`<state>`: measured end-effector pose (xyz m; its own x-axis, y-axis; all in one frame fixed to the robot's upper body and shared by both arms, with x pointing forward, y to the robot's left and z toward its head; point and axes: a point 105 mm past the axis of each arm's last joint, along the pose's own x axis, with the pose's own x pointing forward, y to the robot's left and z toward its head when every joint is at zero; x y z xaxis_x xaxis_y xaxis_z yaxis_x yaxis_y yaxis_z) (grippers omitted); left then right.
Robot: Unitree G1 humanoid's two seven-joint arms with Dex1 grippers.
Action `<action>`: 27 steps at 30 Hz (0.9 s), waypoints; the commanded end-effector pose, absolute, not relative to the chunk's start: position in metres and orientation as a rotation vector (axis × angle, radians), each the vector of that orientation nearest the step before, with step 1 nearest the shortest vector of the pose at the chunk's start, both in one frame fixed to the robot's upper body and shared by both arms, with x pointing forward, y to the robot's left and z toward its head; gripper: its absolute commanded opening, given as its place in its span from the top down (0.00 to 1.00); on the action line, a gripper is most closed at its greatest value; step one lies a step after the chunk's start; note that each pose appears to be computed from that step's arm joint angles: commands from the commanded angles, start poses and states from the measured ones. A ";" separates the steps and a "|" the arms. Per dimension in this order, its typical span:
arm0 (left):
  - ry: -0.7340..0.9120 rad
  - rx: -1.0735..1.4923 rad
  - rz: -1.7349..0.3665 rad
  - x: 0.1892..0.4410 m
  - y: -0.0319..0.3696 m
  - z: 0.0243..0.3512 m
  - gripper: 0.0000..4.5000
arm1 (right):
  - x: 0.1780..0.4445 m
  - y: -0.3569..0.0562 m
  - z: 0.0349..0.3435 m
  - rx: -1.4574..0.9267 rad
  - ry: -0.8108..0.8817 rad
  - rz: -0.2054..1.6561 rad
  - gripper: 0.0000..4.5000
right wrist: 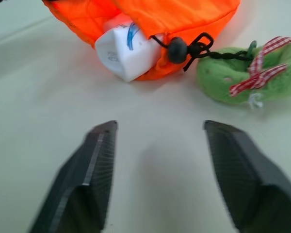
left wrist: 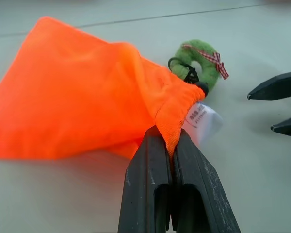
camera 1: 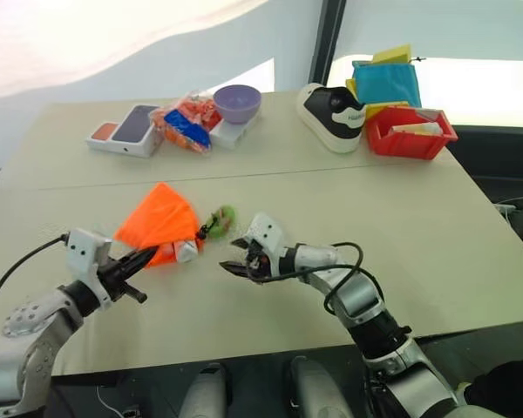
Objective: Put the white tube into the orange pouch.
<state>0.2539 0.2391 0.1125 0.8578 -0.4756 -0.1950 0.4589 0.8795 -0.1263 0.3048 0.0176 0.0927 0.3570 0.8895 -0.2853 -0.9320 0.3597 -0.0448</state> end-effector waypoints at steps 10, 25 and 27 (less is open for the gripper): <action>0.233 -0.209 -0.522 0.251 0.242 0.114 1.00 | 0.303 0.084 0.115 -0.216 0.118 1.254 1.00; 0.244 -0.202 -0.506 0.241 0.244 0.110 1.00 | 0.327 0.087 0.123 -0.226 0.053 1.146 1.00; 0.235 -0.217 -0.495 0.242 0.246 0.110 1.00 | 0.319 0.080 0.123 -0.234 0.049 1.192 1.00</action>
